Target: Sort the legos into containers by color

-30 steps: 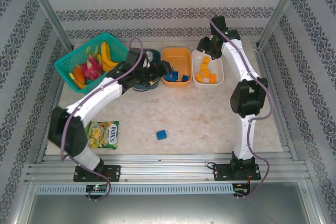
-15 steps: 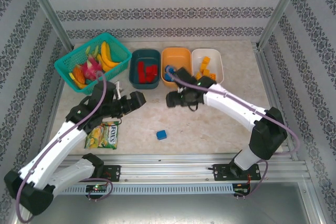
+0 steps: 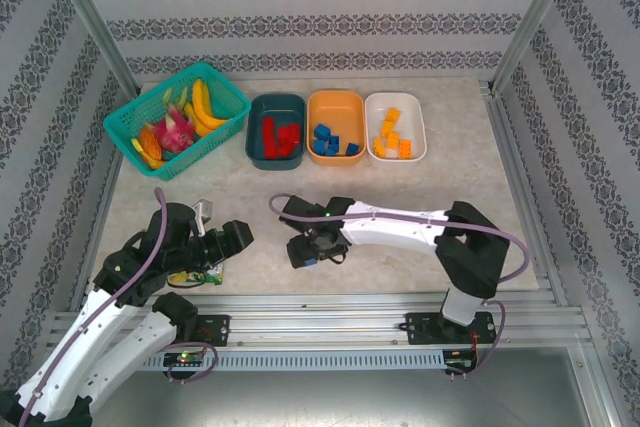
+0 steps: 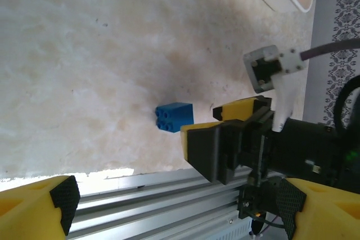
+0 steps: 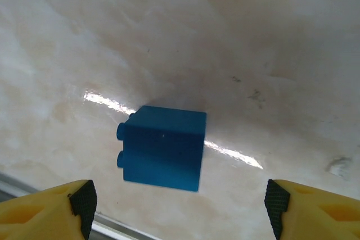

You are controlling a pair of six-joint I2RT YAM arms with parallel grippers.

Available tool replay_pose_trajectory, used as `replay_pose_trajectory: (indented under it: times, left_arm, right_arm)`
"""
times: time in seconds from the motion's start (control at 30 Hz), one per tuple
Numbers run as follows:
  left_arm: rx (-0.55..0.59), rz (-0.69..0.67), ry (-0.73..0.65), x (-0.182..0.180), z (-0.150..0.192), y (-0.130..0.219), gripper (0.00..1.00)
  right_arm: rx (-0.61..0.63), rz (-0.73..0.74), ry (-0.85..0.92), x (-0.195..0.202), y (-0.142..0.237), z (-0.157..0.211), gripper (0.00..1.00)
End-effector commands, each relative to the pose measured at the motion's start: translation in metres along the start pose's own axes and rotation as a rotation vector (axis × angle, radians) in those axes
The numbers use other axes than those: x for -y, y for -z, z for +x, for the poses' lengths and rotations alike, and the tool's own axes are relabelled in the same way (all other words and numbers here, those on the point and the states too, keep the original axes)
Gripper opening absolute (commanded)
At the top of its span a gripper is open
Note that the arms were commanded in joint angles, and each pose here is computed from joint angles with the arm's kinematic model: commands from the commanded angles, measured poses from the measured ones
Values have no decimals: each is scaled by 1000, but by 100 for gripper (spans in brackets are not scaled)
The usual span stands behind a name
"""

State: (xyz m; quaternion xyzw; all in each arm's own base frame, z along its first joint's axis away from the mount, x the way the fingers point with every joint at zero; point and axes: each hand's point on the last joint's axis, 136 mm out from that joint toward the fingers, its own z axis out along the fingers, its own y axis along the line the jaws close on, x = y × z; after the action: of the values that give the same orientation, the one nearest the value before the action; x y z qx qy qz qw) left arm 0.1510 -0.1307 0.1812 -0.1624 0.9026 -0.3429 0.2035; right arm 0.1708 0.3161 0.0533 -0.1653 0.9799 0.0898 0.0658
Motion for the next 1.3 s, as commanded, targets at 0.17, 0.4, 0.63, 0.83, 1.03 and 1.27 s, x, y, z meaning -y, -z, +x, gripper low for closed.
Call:
replay_pose_trajectory:
  times: [0.17, 0.4, 0.63, 0.83, 1.03, 1.27]
  left_arm:
    - [-56, -22, 19, -11, 18, 7, 93]
    - [-42, -6, 34, -11, 18, 9, 92]
    - [-15, 19, 54, -4, 12, 11, 92]
    - [13, 60, 66, 18, -3, 11, 92]
    - [36, 75, 53, 36, -19, 8, 92]
    - [50, 102, 52, 54, -34, 0, 92]
  right_arm:
    - [-5, 70, -58, -6, -26, -1, 76]
    - [2, 99, -33, -7, -32, -8, 62]
    - [37, 91, -12, -10, -18, -18, 46]
    - [110, 42, -18, -5, 21, -43, 36]
    - [157, 18, -24, 6, 48, -65, 29]
    - [232, -3, -119, 38, 73, -106, 28]
